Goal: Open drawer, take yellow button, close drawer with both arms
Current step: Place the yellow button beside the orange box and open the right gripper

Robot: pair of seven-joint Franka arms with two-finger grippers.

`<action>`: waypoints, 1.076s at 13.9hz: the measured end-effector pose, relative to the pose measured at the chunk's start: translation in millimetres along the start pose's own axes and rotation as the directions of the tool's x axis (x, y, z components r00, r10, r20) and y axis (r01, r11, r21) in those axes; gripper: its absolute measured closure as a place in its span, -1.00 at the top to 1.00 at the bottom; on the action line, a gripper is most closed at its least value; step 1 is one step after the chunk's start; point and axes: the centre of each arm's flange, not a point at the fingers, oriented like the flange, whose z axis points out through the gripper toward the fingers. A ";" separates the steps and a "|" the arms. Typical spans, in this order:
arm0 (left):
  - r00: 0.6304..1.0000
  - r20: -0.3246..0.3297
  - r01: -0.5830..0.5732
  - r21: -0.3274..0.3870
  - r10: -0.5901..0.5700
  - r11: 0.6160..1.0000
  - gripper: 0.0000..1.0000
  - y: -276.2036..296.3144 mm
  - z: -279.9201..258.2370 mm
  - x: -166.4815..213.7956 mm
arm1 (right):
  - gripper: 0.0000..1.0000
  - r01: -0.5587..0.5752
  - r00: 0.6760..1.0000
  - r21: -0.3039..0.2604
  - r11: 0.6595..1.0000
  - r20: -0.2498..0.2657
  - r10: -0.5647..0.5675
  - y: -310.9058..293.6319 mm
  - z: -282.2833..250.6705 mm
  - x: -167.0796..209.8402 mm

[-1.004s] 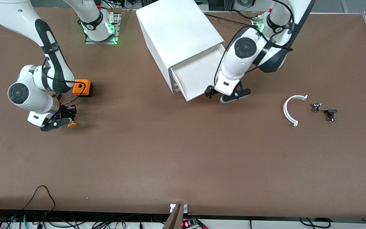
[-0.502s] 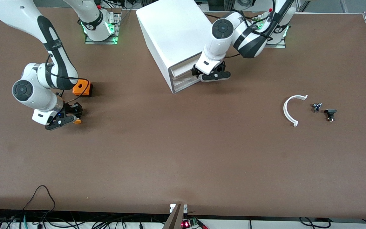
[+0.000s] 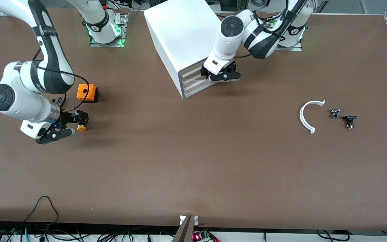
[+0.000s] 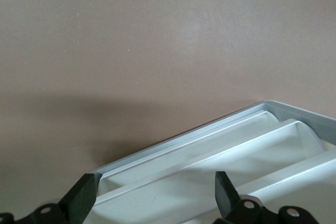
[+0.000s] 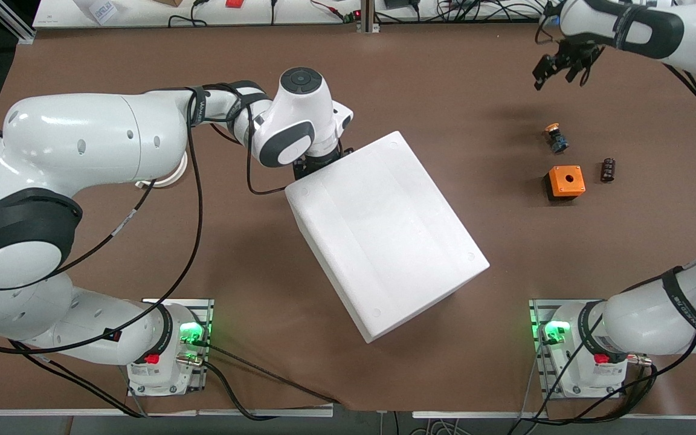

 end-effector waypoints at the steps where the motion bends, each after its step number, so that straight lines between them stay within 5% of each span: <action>1: 1.000 -0.002 0.004 0.001 -0.004 1.000 1.00 -1.8 -1.6 1.9 | 1.00 -0.035 0.999 0.003 0.999 0.002 0.035 -10.6 -23.2 3.5; 5: 0.997 -0.018 0.072 -0.014 -0.072 0.997 1.00 -23.1 -10.6 33.5 | 1.00 -0.171 0.985 0.002 0.985 0.015 0.171 -49.6 -113.8 -0.2; 11: 0.937 -0.140 0.300 -0.143 -0.320 0.943 1.00 -106.9 -83.4 163.9 | 1.00 -0.302 0.952 -0.028 0.953 -0.065 0.300 -11.9 -204.6 -43.7; 15: 0.964 -0.172 0.192 -0.069 -0.202 0.979 1.00 -175.2 -146.3 214.9 | 1.00 -0.340 0.940 -0.046 0.939 -0.022 0.339 68.3 -212.2 -77.4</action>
